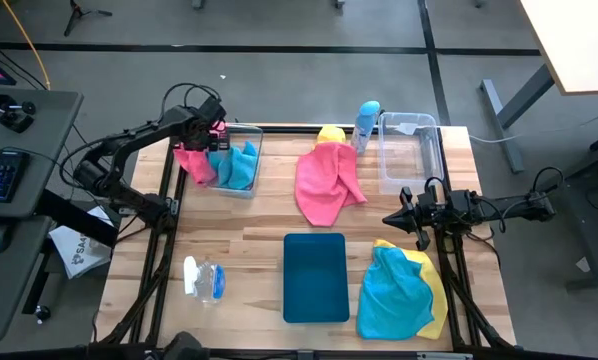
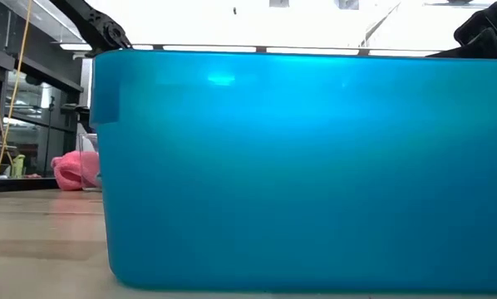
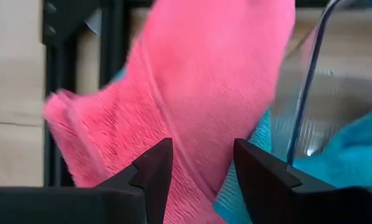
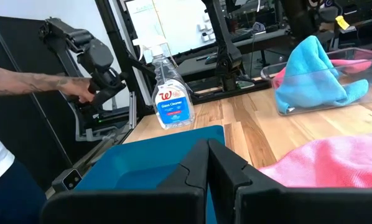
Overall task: Sort microfiber towel by color & place in baskets
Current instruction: Put the top blue towel into the left transparent bin
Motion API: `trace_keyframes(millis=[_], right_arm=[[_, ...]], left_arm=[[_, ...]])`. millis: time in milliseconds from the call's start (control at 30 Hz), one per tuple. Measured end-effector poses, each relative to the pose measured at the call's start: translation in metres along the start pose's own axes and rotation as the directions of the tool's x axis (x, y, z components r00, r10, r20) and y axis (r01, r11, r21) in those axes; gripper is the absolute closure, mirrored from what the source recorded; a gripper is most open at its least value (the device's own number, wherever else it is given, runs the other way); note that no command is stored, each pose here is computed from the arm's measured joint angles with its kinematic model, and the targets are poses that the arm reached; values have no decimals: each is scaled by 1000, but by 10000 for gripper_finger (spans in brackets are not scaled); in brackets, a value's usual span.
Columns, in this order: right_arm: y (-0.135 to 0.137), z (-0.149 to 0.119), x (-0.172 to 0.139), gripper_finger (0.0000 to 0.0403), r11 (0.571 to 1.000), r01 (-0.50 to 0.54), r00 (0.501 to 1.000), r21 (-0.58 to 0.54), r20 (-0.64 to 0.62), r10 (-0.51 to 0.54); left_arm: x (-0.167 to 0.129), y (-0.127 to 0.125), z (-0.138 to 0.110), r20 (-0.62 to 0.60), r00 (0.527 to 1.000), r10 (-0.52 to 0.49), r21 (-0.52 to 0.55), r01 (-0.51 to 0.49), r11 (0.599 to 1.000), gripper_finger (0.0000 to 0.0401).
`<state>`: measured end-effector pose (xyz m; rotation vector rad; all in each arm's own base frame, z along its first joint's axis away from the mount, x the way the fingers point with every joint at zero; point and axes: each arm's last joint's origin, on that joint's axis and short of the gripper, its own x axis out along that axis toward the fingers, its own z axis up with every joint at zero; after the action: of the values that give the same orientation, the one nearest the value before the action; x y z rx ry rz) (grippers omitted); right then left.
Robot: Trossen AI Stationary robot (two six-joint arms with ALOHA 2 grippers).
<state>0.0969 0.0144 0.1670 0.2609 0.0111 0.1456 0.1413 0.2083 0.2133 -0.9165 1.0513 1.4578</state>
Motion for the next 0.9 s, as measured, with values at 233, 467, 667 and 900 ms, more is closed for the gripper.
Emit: trace_keyframes(millis=[233, 467, 667, 900], right_arm=[[0, 0, 0, 402, 1000, 0, 1000, 0, 0, 0], [0, 0, 0, 402, 1000, 0, 1000, 0, 0, 0], [0, 0, 0, 402, 1000, 0, 1000, 0, 0, 0], [0, 0, 0, 402, 1000, 0, 1000, 0, 0, 0]], left_arm=[[-4, 0, -1, -29, 997, -69, -5, 69, 998, 245], [-6, -3, -2, -69, 984, -166, 20, 168, 986, 245], [-7, -4, 0, -67, 977, -203, 22, 205, 979, 245], [-2, -13, -5, -93, 976, -195, 55, 200, 978, 245]])
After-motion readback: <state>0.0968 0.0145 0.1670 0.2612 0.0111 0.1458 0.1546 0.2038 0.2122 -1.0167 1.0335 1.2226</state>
